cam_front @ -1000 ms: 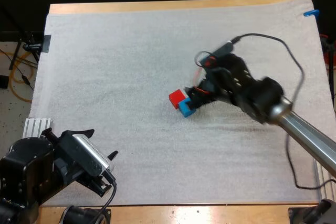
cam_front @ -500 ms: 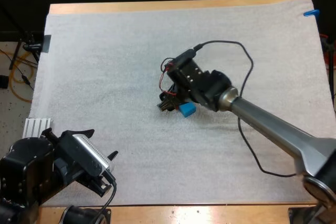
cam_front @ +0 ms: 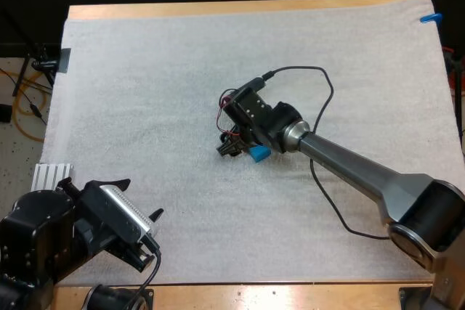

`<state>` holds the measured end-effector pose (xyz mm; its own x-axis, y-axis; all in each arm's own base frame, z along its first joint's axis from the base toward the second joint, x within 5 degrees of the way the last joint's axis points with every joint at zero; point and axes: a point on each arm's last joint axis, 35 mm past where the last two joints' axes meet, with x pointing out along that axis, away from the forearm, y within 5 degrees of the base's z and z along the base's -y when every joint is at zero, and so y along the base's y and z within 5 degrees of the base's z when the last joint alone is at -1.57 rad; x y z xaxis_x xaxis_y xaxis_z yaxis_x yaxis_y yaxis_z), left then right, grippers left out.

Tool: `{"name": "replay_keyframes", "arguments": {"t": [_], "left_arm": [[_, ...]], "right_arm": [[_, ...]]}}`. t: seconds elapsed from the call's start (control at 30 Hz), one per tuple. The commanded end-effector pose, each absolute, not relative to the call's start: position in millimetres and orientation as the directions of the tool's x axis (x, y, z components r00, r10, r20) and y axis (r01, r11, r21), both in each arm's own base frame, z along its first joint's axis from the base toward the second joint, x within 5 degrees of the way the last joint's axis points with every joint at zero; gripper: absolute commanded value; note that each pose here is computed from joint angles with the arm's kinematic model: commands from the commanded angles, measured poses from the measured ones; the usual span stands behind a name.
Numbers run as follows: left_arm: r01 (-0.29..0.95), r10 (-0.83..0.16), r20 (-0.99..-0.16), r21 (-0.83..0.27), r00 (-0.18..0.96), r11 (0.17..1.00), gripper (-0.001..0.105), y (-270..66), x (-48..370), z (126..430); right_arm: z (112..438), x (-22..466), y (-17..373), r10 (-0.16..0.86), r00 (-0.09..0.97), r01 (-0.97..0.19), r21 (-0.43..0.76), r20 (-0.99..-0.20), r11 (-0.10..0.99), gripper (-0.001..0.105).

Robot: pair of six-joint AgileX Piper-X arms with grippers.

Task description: Stack red cube on blue cube

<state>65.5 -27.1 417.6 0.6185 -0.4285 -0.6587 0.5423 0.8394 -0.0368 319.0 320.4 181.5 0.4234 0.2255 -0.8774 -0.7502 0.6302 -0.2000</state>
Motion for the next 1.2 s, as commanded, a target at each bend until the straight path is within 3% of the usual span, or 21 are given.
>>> {"name": "replay_keyframes", "arguments": {"t": [0.0, 0.17, 0.33, 0.4, 0.57, 0.77, 0.93, 1.17], "left_arm": [[0.533, -0.427, -0.661, -0.047, 0.617, 0.845, 0.063, -27, 66, 417], [0.533, -0.427, -0.661, -0.047, 0.617, 0.845, 0.063, -27, 66, 417], [0.533, -0.427, -0.661, -0.047, 0.617, 0.845, 0.063, -27, 66, 417], [0.532, -0.427, -0.661, -0.049, 0.617, 0.845, 0.063, -27, 66, 417], [0.532, -0.427, -0.661, -0.049, 0.617, 0.845, 0.063, -27, 66, 417], [0.532, -0.427, -0.661, -0.049, 0.617, 0.845, 0.063, -27, 66, 417], [0.532, -0.427, -0.661, -0.049, 0.617, 0.845, 0.063, -27, 66, 417], [0.532, -0.428, -0.655, -0.047, 0.623, 0.845, 0.063, -27, 67, 418]], "right_arm": [[184, 324, 321, 0.229, 0.441, -0.737, -0.205, -0.868, 0.644, 0.076], [173, 329, 319, 0.209, 0.429, -0.733, -0.203, -0.879, 0.649, 0.074], [175, 333, 318, 0.24, 0.41, -0.74, -0.168, -0.88, 0.651, 0.046], [175, 333, 317, 0.25, 0.401, -0.738, -0.15, -0.881, 0.658, 0.043], [183, 336, 319, 0.257, 0.408, -0.737, -0.15, -0.876, 0.659, 0.042], [225, 343, 326, 0.292, 0.452, -0.729, -0.16, -0.843, 0.665, 0.041], [269, 339, 318, 0.256, 0.532, -0.694, -0.242, -0.808, 0.678, 0.041], [296, 322, 303, 0.22, 0.522, -0.682, -0.249, -0.824, 0.688, 0.041]]}}
